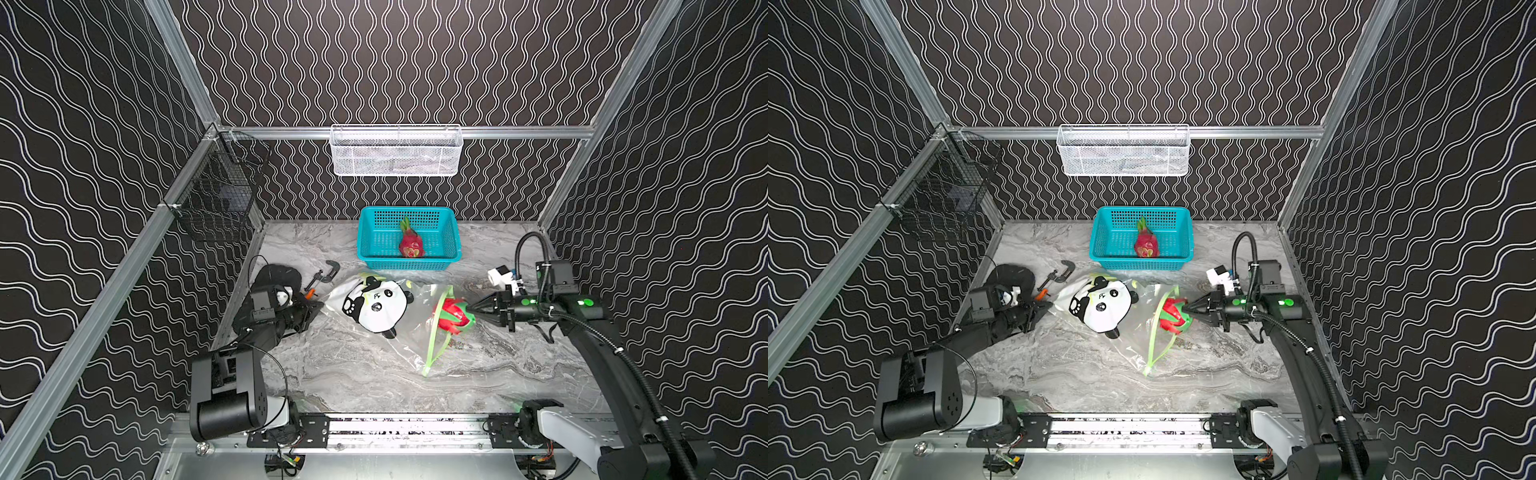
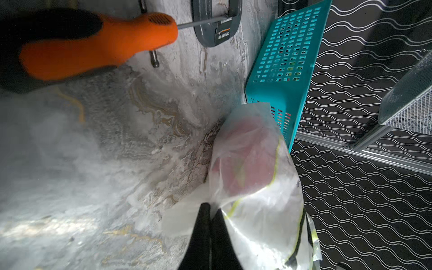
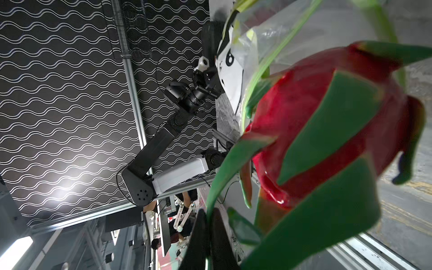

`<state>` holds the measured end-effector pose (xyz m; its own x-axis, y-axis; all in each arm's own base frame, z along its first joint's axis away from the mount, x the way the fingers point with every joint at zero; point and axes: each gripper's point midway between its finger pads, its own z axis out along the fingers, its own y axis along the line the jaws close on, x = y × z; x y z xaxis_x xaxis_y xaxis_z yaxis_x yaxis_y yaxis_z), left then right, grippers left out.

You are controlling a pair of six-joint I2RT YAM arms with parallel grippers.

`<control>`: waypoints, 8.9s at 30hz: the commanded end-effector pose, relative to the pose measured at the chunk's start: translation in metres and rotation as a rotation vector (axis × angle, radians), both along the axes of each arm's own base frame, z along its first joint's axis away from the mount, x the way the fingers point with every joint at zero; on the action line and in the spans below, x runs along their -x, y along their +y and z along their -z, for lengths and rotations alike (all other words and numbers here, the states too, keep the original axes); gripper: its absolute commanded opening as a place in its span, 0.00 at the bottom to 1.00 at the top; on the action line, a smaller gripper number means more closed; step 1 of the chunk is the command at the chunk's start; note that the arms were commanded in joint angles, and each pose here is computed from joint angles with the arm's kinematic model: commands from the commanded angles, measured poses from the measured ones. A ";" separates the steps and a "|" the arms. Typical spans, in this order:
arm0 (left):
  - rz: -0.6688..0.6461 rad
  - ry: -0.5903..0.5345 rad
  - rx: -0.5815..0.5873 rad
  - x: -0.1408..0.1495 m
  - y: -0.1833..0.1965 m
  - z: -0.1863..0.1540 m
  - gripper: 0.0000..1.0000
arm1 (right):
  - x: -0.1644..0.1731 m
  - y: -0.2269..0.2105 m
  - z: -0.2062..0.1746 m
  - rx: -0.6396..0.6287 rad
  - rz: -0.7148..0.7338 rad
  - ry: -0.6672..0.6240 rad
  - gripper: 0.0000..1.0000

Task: Open the zip-top bag and take out the dragon fruit
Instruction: Pick up the dragon fruit from the zipper food storage bag, then place the dragon fruit in the basket, then pick up the dragon fruit from the zipper food storage bag, then place the dragon fruit in the basket, then place the zipper food storage bag at the center of the board.

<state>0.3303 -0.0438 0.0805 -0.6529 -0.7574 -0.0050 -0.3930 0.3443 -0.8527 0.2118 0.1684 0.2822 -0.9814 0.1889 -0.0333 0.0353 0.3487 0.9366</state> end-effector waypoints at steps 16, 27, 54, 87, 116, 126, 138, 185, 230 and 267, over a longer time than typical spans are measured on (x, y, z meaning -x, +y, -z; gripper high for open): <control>0.067 -0.010 -0.046 0.005 -0.012 0.001 0.00 | -0.199 0.007 -0.119 -0.079 0.075 -0.273 0.00; 0.159 -0.036 -0.040 0.004 -0.028 -0.006 0.00 | -0.347 0.014 0.005 -0.014 0.129 -0.172 0.00; 0.219 -0.032 -0.017 -0.009 -0.041 -0.006 0.00 | -0.358 -0.005 0.041 0.120 0.218 -0.157 1.00; 0.243 -0.053 -0.037 -0.003 -0.046 -0.015 0.00 | -0.007 -0.049 0.149 0.293 0.320 0.266 0.49; 0.294 0.013 -0.008 0.004 -0.055 0.002 0.00 | -0.097 0.140 0.169 0.127 -0.107 0.229 0.81; 0.301 0.018 0.009 0.000 -0.057 0.006 0.00 | -0.106 0.156 0.171 0.089 -0.129 0.221 0.70; 0.300 0.010 0.019 -0.004 -0.057 0.003 0.00 | -0.105 0.167 0.149 0.005 -0.180 0.187 0.28; 0.154 0.104 -0.115 0.007 -0.010 0.009 0.00 | -0.059 0.061 0.039 0.277 -0.157 0.023 0.00; 0.270 0.091 -0.200 0.045 -0.083 0.016 0.00 | -0.276 0.034 -0.093 0.106 0.136 -0.294 0.00; 0.123 -0.016 -0.602 -0.004 -0.007 -0.081 0.74 | -0.337 0.052 -0.095 -0.095 0.206 -0.476 0.76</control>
<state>0.3386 -0.0594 0.1554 -0.7120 -0.5995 -0.3656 -0.3349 0.7475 -0.5736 0.5680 0.2243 0.3648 -0.8225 0.4301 -0.3721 -0.2911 0.2436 0.9252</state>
